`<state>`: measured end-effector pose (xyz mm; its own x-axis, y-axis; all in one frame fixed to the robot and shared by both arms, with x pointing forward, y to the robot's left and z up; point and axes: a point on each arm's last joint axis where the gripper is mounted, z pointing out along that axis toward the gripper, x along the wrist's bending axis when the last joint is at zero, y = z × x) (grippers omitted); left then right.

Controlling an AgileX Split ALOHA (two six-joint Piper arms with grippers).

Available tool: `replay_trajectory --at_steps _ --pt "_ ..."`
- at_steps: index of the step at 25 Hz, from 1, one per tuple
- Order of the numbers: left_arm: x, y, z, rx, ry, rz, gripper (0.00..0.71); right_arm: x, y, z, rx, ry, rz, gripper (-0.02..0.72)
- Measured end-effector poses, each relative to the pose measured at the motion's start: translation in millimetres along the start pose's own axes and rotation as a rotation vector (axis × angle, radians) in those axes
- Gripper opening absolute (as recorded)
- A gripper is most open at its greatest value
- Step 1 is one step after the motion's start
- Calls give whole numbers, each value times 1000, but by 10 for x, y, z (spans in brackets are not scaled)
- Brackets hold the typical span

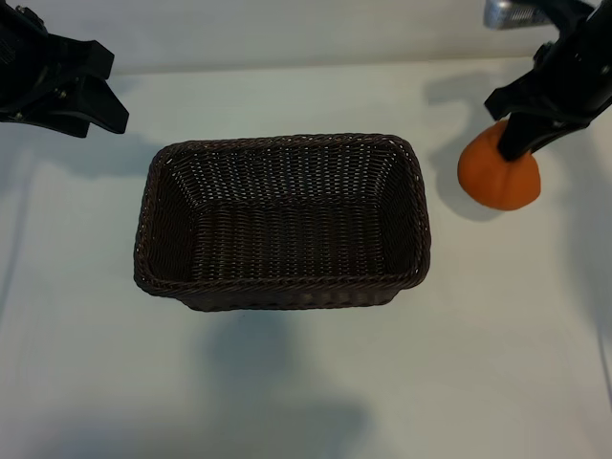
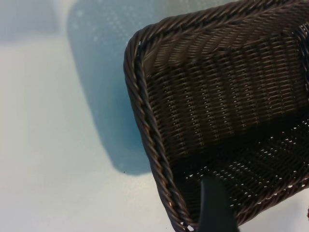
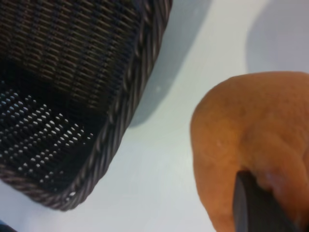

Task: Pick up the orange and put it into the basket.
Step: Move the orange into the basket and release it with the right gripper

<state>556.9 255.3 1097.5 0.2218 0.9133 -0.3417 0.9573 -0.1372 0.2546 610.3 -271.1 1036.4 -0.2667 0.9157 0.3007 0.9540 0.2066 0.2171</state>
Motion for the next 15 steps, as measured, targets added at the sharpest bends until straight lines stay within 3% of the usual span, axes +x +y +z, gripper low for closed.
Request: replay_trajectory --at_steps 9,15 --pt "0 0 0 0 0 0 486 162 -33 -385 -94 -13 -14 91" --pt "0 0 0 0 0 0 486 345 3 -375 -120 85 -11 91"
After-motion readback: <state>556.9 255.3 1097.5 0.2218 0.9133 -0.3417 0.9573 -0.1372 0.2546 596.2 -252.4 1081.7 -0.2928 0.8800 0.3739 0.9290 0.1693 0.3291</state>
